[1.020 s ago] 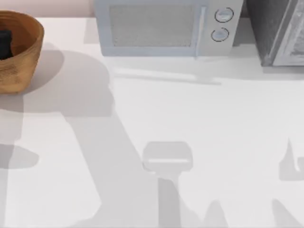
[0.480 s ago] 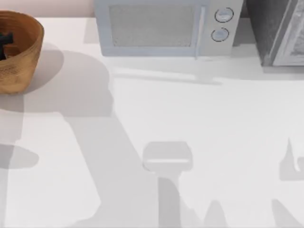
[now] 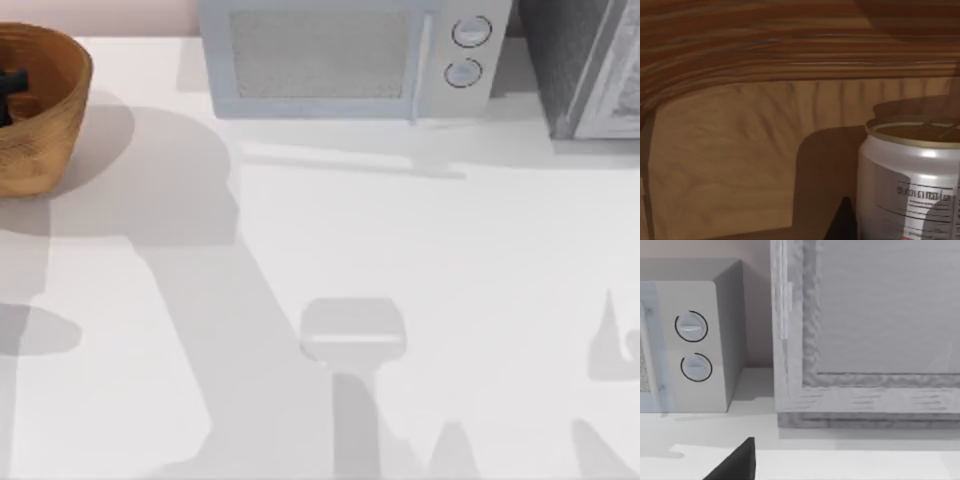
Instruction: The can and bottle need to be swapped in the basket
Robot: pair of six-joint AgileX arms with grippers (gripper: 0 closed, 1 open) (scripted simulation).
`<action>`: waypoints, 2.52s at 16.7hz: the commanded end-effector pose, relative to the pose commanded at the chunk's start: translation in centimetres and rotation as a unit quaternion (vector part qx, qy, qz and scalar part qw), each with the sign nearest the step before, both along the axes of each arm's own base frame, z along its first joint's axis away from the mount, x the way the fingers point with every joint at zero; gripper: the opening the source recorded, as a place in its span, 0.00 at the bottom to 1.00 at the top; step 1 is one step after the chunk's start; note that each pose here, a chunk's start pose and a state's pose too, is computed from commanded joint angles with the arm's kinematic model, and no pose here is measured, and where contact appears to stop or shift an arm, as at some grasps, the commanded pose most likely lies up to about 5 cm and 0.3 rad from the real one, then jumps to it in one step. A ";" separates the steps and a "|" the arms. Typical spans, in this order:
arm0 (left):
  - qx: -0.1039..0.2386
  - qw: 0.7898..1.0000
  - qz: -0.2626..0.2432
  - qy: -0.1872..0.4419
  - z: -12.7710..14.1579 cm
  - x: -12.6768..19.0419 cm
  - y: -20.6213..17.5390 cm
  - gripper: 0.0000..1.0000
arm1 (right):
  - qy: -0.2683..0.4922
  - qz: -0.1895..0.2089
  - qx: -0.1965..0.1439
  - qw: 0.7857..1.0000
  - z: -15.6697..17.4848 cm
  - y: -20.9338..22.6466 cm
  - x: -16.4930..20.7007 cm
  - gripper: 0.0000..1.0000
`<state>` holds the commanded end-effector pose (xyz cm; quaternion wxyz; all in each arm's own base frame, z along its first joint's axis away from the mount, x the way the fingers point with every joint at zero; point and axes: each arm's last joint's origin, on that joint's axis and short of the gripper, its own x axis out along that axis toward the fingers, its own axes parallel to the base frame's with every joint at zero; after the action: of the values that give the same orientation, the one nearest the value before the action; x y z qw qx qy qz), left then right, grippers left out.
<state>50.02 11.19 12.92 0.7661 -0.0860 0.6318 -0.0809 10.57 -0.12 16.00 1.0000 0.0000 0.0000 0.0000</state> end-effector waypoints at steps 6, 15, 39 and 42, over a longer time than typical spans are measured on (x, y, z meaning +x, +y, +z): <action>0.017 0.999 0.015 -0.040 4.3 -1.8 -0.2 0.00 | 0.000 0.000 0.000 1.000 0.0 0.0 0.0 1.00; 0.105 0.955 0.050 -0.274 17.0 -15.3 -4.8 0.00 | 0.000 0.000 0.000 1.000 0.0 0.0 0.0 1.00; 0.088 0.768 0.081 -0.629 3.0 -39.4 -11.3 0.00 | 0.000 0.000 0.000 1.000 0.0 0.0 0.0 1.00; 0.084 0.773 0.075 -0.624 3.4 -39.2 -11.3 0.00 | 0.000 0.000 0.000 1.000 0.0 0.0 0.0 1.00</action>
<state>10.85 -0.13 16.29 0.9999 0.0007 0.0108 -0.0055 10.57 -0.12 16.00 1.0000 0.0000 0.0000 0.0000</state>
